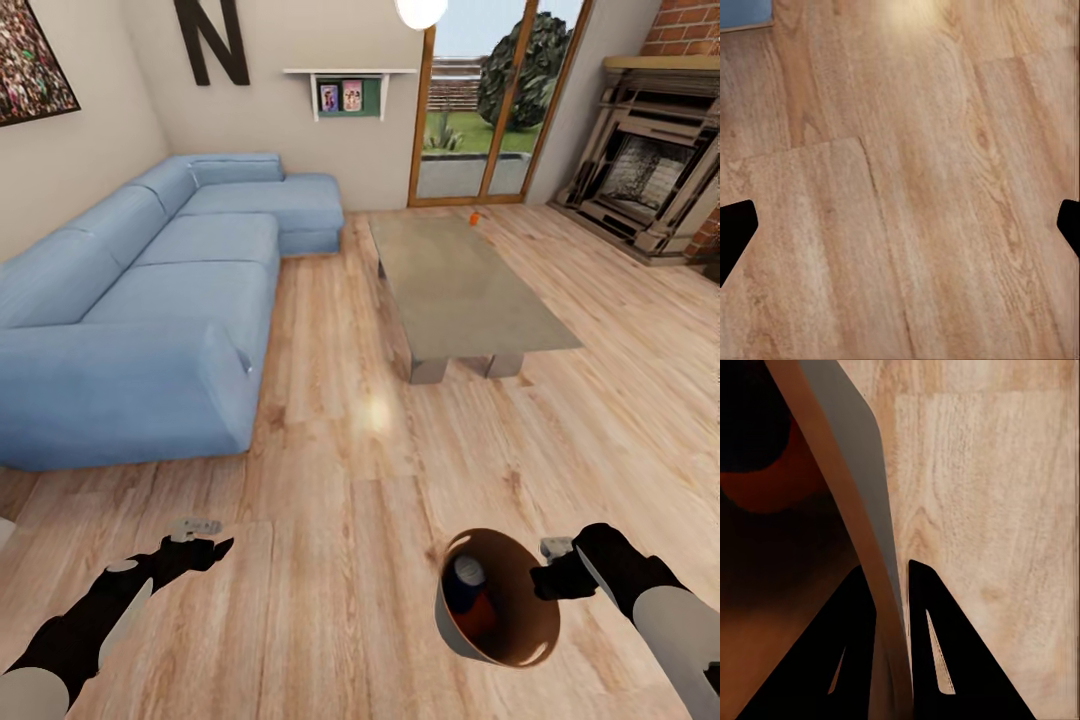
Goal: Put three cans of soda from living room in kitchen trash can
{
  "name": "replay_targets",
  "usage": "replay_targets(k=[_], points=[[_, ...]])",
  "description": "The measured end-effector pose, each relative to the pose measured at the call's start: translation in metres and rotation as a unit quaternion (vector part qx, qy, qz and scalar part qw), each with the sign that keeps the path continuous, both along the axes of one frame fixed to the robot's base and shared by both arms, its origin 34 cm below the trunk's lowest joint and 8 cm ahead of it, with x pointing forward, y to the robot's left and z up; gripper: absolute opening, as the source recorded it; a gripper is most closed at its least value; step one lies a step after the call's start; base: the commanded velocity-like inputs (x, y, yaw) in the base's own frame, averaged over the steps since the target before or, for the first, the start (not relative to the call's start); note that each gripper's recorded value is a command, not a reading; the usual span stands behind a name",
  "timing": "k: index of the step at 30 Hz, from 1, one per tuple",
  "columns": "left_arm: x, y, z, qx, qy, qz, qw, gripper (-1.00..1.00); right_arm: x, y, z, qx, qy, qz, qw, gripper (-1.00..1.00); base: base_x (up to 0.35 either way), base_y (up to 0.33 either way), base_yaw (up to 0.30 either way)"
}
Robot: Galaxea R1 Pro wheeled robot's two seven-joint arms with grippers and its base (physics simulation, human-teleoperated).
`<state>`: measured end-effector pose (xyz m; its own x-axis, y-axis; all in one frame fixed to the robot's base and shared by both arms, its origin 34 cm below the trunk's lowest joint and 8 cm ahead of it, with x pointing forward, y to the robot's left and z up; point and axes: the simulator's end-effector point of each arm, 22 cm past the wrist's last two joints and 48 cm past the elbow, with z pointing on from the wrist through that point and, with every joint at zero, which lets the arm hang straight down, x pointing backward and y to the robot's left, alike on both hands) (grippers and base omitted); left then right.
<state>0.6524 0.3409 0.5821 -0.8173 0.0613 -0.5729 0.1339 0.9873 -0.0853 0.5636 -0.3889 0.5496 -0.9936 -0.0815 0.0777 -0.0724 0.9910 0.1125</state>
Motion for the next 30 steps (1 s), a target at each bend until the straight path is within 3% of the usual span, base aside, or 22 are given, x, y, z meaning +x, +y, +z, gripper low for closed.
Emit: replay_targets(k=[30], points=[[0.006, 0.0, 0.013, 0.001, -0.012, 0.0, 0.9999, 1.0, 0.005, 0.001, 0.009, 0.001, -0.01, 0.0, 0.9999, -1.0, 0.254, -0.218, 0.0]])
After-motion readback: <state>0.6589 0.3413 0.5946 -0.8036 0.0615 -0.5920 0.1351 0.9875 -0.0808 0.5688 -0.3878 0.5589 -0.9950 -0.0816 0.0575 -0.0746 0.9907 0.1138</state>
